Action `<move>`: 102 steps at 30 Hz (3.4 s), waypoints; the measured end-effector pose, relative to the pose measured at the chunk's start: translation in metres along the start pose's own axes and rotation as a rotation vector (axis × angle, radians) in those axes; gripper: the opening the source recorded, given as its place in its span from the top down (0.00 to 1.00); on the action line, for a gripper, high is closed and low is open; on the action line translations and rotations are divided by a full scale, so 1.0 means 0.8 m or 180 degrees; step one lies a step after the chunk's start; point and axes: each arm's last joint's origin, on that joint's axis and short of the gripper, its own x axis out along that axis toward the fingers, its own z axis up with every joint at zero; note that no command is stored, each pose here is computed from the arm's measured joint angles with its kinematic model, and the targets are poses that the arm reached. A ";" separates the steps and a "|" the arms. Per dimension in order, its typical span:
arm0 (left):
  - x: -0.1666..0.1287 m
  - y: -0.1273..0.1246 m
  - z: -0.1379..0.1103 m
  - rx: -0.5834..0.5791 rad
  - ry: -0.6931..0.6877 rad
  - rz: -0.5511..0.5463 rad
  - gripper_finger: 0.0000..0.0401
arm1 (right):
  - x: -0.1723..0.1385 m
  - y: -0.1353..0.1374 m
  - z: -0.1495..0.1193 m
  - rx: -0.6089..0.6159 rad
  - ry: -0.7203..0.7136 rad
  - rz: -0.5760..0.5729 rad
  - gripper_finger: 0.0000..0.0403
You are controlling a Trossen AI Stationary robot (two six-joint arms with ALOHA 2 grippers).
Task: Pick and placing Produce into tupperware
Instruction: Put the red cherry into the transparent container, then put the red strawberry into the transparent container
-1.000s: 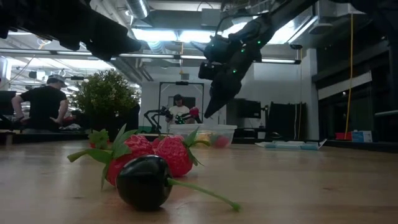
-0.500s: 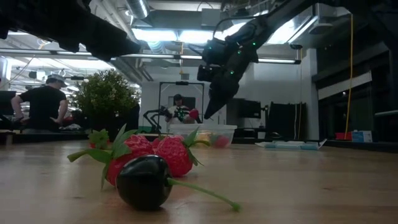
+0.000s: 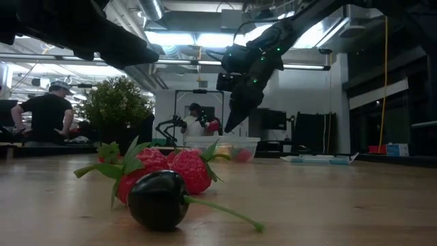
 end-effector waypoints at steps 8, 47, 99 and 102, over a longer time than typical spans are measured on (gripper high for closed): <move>0.000 0.000 0.000 -0.0002 0.0000 0.0000 0.43 | 0.004 0.000 0.002 -0.0066 -0.0035 -0.0007 1.00; 0.000 0.000 -0.005 -0.0028 0.0115 0.0008 0.43 | 0.021 -0.025 0.026 0.0033 0.0620 0.0110 1.00; 0.000 0.001 -0.005 -0.0031 0.0121 0.0009 0.43 | -0.006 -0.014 0.055 0.0436 0.0815 0.0205 0.72; 0.000 0.001 -0.005 -0.0032 0.0121 0.0010 0.43 | -0.017 -0.013 0.061 0.0501 0.0822 0.0210 0.73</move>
